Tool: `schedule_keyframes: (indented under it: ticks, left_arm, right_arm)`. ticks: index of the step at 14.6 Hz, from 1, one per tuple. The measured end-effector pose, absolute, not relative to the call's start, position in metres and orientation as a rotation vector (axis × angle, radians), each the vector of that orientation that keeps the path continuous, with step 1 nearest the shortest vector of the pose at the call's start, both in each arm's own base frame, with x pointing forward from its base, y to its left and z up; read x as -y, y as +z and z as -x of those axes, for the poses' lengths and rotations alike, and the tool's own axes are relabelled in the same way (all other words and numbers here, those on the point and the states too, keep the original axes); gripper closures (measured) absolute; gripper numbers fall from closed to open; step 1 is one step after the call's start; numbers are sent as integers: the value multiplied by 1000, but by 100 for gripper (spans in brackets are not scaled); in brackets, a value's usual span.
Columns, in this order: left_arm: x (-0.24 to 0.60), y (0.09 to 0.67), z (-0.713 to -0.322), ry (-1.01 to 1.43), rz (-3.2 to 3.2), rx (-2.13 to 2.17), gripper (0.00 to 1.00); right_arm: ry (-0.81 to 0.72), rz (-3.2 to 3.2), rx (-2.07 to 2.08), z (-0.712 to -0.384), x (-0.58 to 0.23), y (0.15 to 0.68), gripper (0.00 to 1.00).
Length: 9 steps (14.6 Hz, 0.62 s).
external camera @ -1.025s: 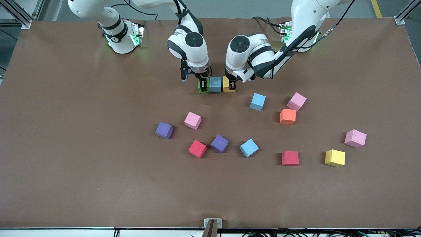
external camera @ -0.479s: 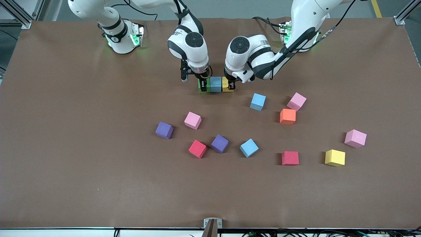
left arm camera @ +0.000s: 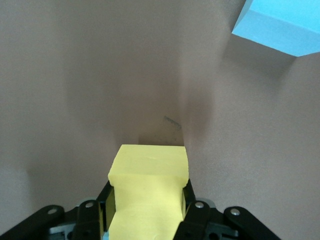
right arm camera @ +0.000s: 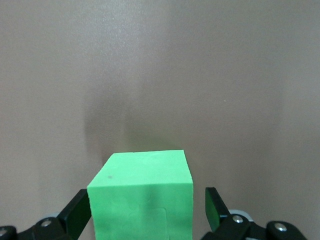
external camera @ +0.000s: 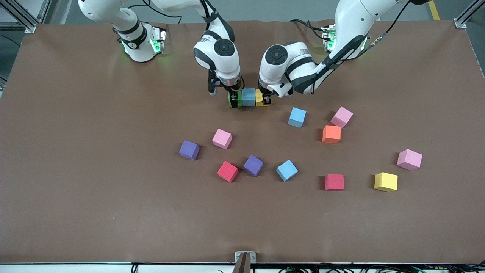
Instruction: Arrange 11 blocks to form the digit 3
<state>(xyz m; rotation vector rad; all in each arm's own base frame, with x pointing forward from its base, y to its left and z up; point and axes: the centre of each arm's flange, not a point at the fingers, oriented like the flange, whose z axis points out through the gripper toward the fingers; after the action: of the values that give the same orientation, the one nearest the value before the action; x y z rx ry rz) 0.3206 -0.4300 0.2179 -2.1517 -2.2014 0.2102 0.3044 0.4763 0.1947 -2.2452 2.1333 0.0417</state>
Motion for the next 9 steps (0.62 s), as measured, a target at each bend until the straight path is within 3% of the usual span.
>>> schedule_keyframes:
  ticks: [9]
  left_arm:
    - [431,217,-320,213,2153,2198,46]
  right_arm:
    - [29,2283,-2151,-314,-476,217,0]
